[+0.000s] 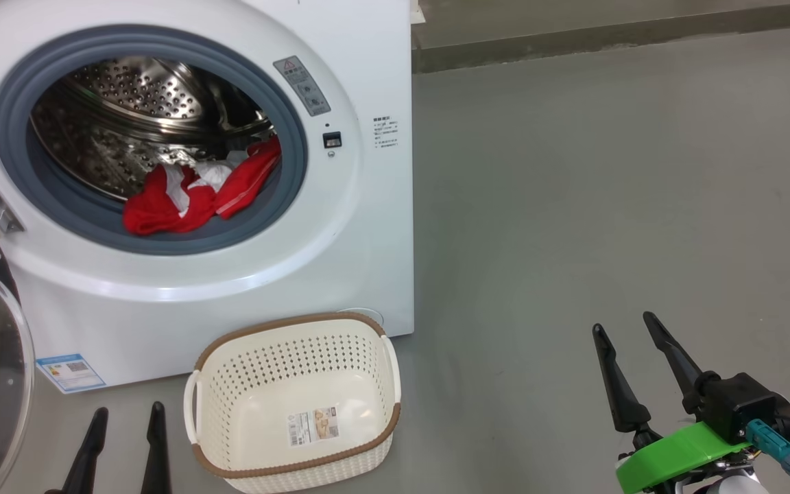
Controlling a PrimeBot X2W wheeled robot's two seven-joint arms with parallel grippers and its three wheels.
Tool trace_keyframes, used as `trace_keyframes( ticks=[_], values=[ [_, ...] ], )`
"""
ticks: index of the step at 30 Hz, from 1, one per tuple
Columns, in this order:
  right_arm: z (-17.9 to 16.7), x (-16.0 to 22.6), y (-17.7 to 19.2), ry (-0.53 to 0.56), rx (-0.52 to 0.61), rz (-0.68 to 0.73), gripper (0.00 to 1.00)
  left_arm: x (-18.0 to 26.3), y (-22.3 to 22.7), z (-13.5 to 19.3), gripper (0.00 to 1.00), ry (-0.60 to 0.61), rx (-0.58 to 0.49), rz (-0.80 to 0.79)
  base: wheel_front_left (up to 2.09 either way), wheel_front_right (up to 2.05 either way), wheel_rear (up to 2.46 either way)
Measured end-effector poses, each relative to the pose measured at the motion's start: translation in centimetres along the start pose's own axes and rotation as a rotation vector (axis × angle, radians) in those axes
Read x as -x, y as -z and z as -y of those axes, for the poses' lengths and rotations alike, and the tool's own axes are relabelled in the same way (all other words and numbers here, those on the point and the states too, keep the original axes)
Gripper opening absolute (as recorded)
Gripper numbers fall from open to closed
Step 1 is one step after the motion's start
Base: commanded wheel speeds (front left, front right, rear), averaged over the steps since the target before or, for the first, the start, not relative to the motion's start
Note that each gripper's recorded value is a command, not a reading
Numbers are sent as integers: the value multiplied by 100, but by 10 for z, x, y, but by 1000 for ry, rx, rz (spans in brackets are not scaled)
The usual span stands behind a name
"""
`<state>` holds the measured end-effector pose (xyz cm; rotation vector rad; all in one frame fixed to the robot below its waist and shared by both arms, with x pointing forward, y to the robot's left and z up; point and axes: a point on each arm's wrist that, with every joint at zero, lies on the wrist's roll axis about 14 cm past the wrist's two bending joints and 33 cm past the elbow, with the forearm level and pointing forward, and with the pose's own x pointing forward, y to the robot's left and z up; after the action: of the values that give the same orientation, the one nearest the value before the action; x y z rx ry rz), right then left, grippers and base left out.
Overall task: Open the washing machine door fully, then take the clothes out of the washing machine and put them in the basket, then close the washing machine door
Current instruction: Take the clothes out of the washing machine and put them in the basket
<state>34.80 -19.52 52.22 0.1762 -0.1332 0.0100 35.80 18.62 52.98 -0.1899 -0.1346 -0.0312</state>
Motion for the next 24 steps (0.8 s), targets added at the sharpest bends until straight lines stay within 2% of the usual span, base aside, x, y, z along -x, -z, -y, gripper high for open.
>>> trace_keyframes(
  ticks=[14, 24],
  values=[
    [-6, -2, -1, -18, 4, 3, 100, 3, -3, -6, 100, -23, -45, 9, 11, -11, 0],
    [-5, -1, 1, -16, 4, -2, 100, 2, -2, -5, 100, -22, -45, 8, 132, -132, 0]
  ],
)
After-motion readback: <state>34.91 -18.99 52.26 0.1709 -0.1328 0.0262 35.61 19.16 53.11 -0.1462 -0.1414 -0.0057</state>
